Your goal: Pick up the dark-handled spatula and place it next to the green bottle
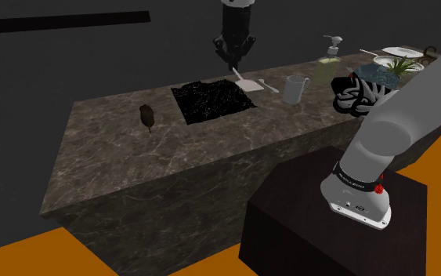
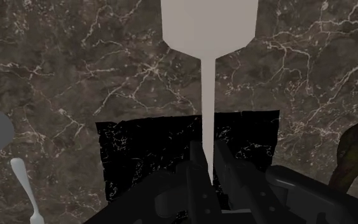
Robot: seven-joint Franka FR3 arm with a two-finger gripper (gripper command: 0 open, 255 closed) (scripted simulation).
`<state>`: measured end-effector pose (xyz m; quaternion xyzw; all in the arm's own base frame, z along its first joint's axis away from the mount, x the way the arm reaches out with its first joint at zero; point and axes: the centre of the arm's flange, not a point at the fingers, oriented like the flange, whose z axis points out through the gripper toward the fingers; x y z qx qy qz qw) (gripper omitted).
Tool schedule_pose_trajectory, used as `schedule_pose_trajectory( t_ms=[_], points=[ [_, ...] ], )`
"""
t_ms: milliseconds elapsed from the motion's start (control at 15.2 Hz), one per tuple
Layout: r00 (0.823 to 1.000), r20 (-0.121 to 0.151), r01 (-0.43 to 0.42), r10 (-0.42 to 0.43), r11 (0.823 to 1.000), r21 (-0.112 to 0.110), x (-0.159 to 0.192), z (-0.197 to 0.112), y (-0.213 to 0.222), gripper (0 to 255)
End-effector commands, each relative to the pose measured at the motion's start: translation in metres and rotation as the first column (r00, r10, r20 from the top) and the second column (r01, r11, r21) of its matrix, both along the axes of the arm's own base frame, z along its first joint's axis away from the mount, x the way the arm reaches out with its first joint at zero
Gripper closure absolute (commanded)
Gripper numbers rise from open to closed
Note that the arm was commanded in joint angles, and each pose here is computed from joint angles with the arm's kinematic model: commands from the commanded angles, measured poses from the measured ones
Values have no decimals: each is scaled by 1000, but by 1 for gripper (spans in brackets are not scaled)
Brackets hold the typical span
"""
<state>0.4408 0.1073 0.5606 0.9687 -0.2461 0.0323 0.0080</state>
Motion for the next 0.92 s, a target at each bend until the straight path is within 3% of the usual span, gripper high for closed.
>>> schedule_pose_trajectory(
  t_ms=[0, 858],
  points=[
    [1000, 0, 0, 0, 1000, 0, -1, 10, 0, 255],
    [1000, 0, 0, 0, 1000, 0, -1, 79, 0, 255]
  ],
)
